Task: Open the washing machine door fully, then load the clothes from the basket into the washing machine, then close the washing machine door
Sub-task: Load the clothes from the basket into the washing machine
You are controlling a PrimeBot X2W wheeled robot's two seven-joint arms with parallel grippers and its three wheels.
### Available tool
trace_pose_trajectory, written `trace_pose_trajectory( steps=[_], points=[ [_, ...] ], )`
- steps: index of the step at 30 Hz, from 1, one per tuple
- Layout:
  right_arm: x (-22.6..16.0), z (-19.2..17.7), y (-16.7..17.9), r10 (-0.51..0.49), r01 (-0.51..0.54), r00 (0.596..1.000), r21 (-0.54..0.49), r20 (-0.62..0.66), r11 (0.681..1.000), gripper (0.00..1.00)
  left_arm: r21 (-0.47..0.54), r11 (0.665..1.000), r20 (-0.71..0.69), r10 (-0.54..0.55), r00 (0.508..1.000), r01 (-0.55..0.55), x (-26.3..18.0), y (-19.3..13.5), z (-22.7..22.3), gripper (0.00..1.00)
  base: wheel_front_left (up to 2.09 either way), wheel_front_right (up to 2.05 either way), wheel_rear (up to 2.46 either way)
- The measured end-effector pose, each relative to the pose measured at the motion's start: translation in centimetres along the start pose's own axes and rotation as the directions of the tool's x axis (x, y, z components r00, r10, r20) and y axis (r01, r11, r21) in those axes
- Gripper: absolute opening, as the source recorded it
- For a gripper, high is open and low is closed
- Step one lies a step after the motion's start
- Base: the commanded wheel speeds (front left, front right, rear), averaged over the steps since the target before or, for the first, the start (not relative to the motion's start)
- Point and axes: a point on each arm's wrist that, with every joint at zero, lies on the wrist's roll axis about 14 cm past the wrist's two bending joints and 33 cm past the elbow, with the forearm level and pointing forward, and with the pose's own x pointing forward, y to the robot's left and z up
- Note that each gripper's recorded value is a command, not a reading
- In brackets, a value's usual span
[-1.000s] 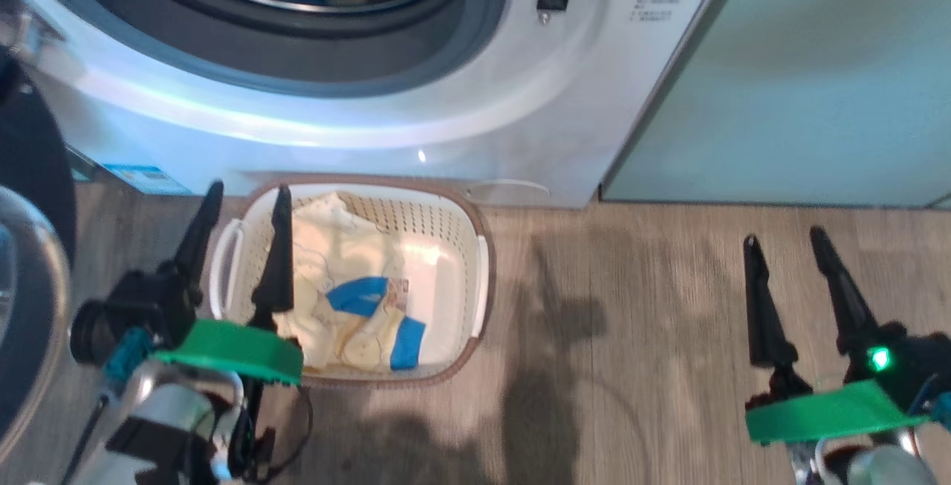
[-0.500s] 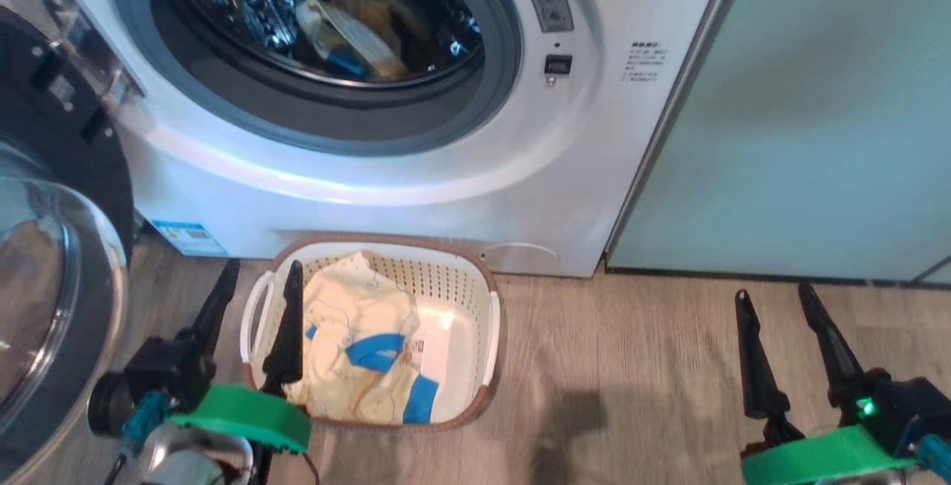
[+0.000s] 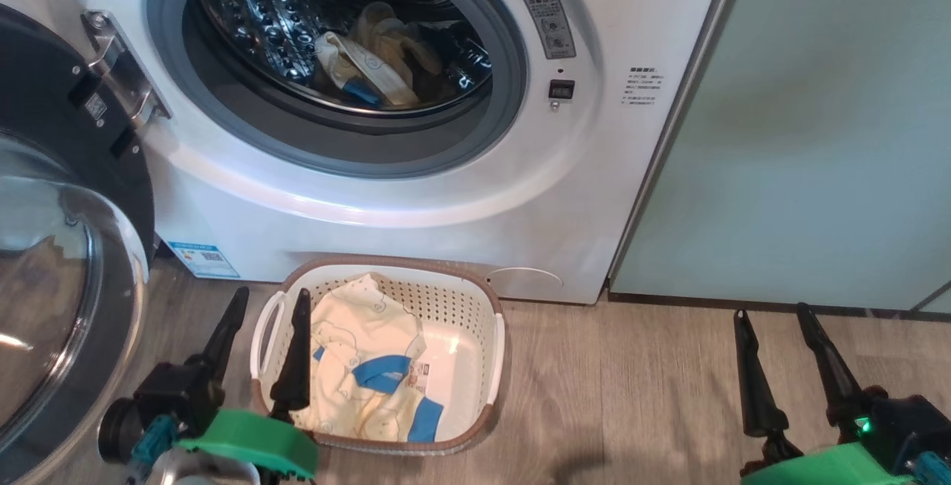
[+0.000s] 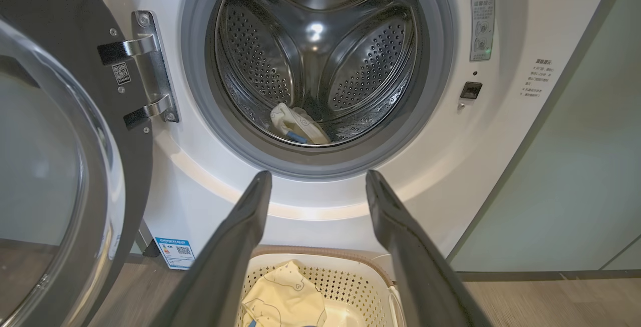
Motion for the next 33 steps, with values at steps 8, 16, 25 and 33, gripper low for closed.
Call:
trace_pose_trajectory(
  steps=[8, 16, 25, 33],
  points=[
    [-0.4, -0.1, 0.2, 0.004, -0.004, 1.000, 0.002, -0.003, 1.000, 1.00, -0.006, 1.000, 0.014, 0.010, 1.000, -0.010, -0.3, 0.1, 0.4, 1.00, 0.00, 0.00, 0.00],
    [-0.4, -0.1, 0.2, 0.005, -0.005, 1.000, 0.002, -0.004, 1.000, 1.00, -0.015, 1.000, 0.014, 0.011, 1.000, -0.011, -0.3, 0.0, 0.4, 1.00, 0.00, 0.00, 0.00],
    [-0.3, -0.3, 0.3, 0.007, -0.007, 1.000, 0.004, -0.010, 1.000, 1.00, -0.018, 1.000, 0.009, 0.008, 1.000, -0.008, -0.3, -0.1, 0.2, 1.00, 0.00, 0.00, 0.00],
    [0.0, -0.7, 0.2, 0.007, -0.007, 1.000, 0.007, -0.023, 1.000, 1.00, -0.017, 1.000, -0.041, -0.001, 0.999, 0.000, -0.3, -0.1, -1.4, 1.00, 0.00, 0.00, 0.00]
  ],
)
